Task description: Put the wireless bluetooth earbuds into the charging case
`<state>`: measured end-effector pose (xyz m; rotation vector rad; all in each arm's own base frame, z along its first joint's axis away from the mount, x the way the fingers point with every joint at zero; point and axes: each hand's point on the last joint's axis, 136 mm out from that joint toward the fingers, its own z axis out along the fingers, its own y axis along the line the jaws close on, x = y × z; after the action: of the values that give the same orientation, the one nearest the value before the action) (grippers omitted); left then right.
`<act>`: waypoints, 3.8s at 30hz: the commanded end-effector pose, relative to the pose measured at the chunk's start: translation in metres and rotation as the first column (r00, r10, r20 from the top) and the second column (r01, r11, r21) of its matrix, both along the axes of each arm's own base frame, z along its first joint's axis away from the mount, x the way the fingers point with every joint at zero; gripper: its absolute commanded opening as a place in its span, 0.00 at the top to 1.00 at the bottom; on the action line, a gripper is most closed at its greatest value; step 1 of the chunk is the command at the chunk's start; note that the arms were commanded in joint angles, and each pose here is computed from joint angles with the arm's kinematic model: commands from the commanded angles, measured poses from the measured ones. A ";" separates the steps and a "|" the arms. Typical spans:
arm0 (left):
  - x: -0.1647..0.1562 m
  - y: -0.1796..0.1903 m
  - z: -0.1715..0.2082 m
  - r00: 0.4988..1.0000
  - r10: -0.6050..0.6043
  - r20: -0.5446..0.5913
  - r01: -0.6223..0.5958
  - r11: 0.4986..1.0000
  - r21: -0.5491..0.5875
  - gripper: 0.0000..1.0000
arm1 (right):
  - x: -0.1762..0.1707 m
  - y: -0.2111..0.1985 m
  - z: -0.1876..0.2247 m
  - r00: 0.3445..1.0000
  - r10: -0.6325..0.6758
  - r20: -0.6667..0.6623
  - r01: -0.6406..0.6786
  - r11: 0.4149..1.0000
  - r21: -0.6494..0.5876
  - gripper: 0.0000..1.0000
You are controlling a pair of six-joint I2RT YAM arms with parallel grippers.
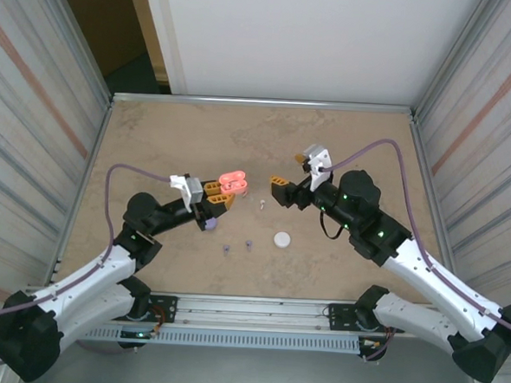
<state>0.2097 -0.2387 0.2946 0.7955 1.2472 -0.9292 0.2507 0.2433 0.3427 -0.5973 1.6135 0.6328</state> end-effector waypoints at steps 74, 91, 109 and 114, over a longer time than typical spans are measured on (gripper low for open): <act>-0.044 0.021 0.060 0.988 -0.036 0.151 0.057 0.988 -0.140 1.00 | 0.123 0.088 -0.248 0.537 -0.131 -0.833 0.003 0.988 -0.153 0.44; -0.044 0.022 0.058 0.988 -0.025 0.149 0.046 0.990 -0.136 1.00 | 0.132 0.108 -0.291 0.425 -0.078 -0.902 0.028 0.997 -0.073 0.61; -0.049 0.024 0.062 0.986 -0.028 0.163 0.051 0.989 -0.138 1.00 | 0.141 0.107 -0.307 0.410 -0.113 -0.905 0.051 0.994 -0.101 0.63; -0.050 0.025 0.064 0.986 -0.025 0.165 0.048 0.989 -0.139 1.00 | 0.141 0.108 -0.310 0.408 -0.118 -0.905 0.047 0.993 -0.108 0.64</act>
<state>0.1665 -0.2149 0.3504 0.7626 1.0521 -0.9556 0.3870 0.3520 0.0360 -0.1887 2.6949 0.9315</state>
